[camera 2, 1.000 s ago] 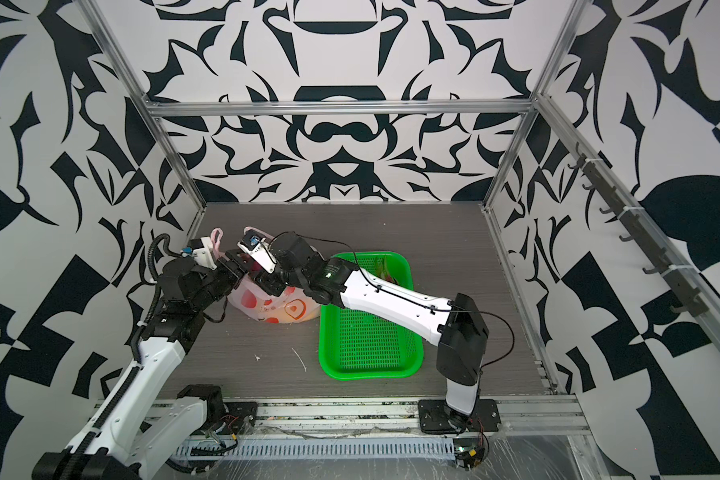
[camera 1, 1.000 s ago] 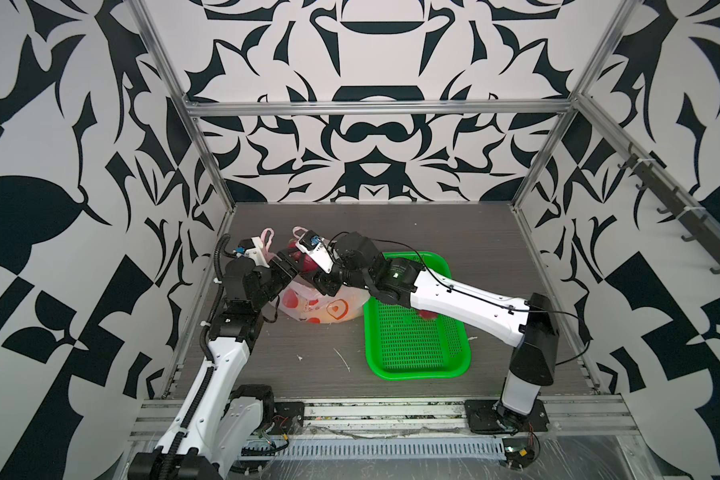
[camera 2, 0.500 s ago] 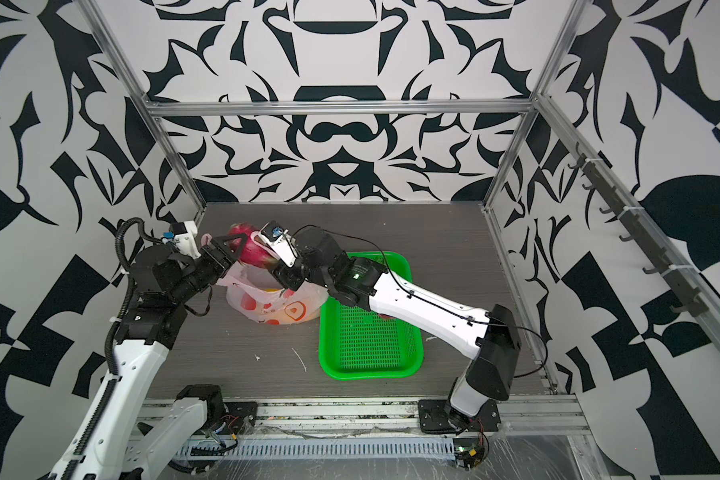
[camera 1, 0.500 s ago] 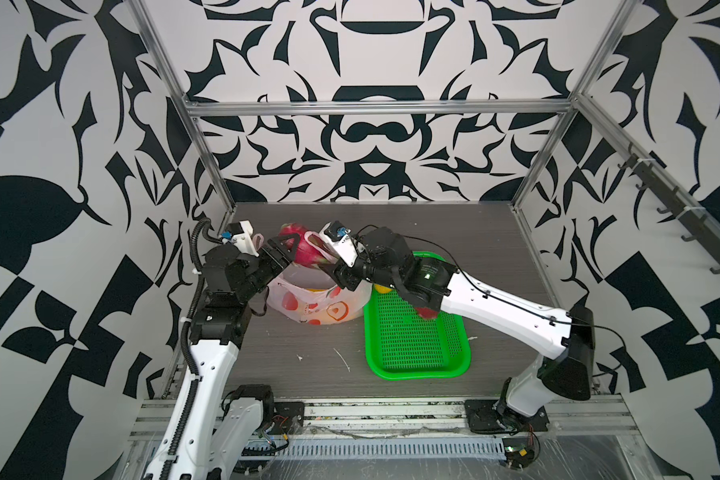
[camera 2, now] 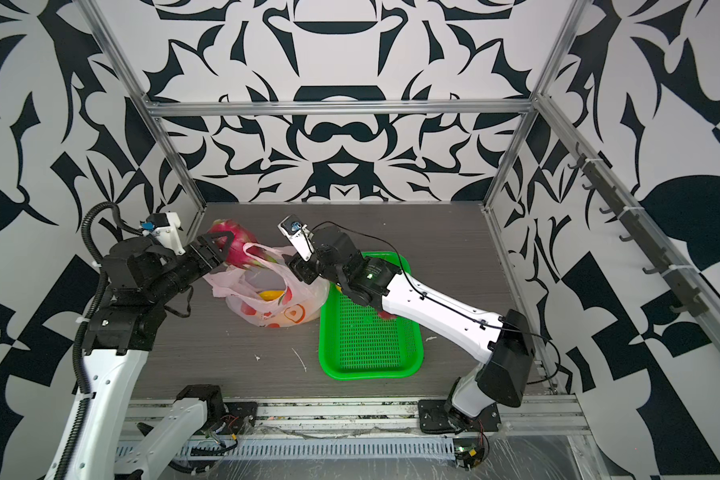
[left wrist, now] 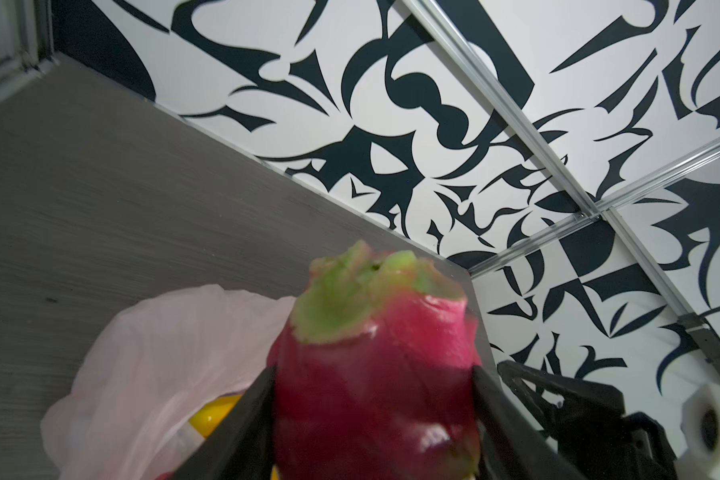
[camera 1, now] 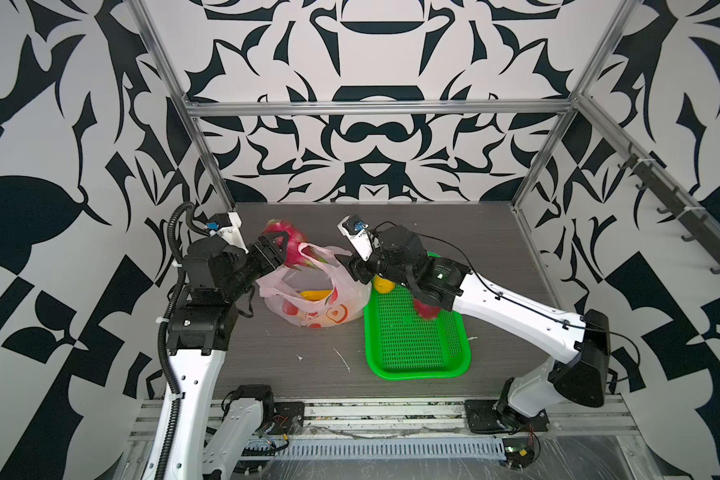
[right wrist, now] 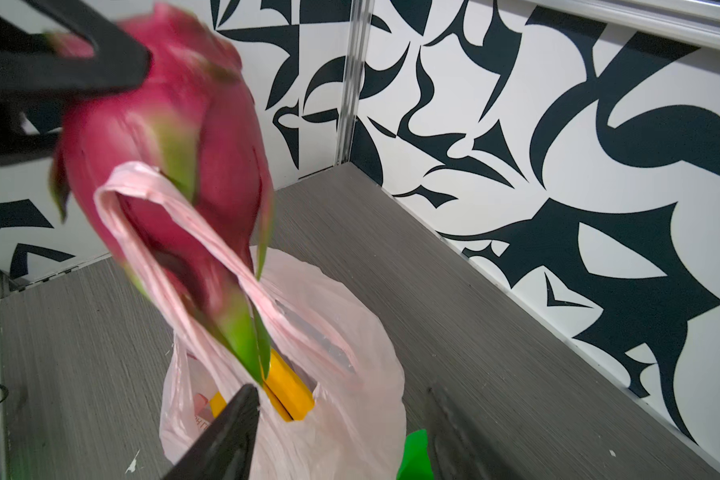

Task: Untie the knot of the plastic bag and take out the fruit
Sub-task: 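Lift the dragon fruit out of the bag with the left gripper while right withdraws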

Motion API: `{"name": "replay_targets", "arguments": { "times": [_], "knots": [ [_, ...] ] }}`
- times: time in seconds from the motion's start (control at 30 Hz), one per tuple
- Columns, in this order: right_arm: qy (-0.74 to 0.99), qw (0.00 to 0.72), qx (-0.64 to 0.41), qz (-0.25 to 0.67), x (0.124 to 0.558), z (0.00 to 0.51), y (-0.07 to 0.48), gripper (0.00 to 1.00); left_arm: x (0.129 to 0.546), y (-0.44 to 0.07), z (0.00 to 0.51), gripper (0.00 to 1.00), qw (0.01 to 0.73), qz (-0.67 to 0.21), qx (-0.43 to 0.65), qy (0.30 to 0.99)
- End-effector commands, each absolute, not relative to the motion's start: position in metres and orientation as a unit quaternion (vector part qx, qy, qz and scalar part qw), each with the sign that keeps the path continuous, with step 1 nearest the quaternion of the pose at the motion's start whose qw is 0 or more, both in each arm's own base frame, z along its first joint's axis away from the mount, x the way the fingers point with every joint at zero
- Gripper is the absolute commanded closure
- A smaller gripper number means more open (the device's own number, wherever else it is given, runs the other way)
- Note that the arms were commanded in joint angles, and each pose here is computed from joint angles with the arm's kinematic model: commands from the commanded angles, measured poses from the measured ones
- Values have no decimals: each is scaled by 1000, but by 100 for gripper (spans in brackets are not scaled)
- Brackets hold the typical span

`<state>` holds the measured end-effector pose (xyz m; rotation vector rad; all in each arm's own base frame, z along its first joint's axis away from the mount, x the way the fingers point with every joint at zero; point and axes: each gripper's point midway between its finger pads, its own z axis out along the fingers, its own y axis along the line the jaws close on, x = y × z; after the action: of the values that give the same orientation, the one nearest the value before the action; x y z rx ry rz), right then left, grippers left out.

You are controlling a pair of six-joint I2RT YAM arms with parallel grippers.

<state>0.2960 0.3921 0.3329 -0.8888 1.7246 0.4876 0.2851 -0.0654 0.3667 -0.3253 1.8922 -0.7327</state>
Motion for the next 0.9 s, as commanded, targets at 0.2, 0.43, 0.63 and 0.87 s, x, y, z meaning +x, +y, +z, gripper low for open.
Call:
{"name": "replay_targets", "arguments": {
  "times": [0.2, 0.43, 0.63, 0.87],
  "knots": [
    [709, 583, -335, 210, 298, 364, 372, 34, 297, -45, 411, 46, 580, -220, -100, 778],
    [711, 589, -326, 204, 299, 362, 363, 34, 317, -47, 451, 46, 616, -225, -85, 750],
    [714, 600, -308, 190, 301, 365, 346, 34, 340, -59, 481, 45, 630, -257, -65, 730],
    [724, 606, -285, 168, 301, 359, 320, 34, 374, -82, 503, 46, 614, -326, -38, 717]
  ]
}}
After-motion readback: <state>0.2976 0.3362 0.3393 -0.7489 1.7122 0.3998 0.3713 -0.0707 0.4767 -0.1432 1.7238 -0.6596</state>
